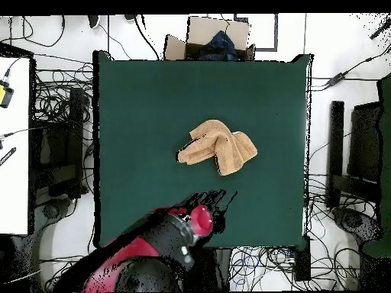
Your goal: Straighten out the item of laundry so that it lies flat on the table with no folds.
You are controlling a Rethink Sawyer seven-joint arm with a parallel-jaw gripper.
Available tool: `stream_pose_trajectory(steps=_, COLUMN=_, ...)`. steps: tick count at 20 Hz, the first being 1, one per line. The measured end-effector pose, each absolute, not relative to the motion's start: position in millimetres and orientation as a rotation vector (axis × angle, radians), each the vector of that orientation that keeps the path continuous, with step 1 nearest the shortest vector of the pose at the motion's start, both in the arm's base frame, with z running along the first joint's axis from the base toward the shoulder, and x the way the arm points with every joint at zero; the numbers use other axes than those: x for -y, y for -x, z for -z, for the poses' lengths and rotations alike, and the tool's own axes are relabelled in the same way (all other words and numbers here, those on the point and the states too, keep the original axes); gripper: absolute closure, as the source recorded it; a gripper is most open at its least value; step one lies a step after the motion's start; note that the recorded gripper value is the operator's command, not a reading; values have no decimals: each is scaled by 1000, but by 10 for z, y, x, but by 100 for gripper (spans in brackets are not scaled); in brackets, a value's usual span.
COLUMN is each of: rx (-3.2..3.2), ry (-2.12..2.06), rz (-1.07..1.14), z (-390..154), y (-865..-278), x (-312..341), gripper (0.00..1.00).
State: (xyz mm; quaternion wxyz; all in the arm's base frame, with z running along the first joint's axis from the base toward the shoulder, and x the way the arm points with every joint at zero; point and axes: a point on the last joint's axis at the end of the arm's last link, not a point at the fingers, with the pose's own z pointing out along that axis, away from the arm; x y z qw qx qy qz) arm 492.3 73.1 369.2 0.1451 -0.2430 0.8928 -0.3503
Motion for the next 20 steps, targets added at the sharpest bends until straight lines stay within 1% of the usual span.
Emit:
stream_pose_trajectory(steps=2, rx=-2591, ry=757, rz=942, z=-3872, y=-4977, x=-848, gripper=0)
stream_pose_trajectory(steps=4, rx=-2581, ry=905, rz=824, z=-4236, y=-5059, x=-1115, gripper=0)
stream_pose_trajectory(steps=6, rx=-2555, ry=999, rz=753, z=-4467, y=-5089, x=-1293, gripper=0)
stream_pose_trajectory(steps=7, rx=-2518, ry=1087, rz=671, z=-4715, y=-5108, x=-1498, gripper=0)
stream_pose_trajectory(steps=10, rx=-2493, ry=1129, rz=583, z=-5010, y=-5131, x=-1703, gripper=0)
stream_pose_trajectory(steps=20, rx=-2629, ry=1061, rz=411, z=-5606, y=-5163, x=-1895, gripper=0)
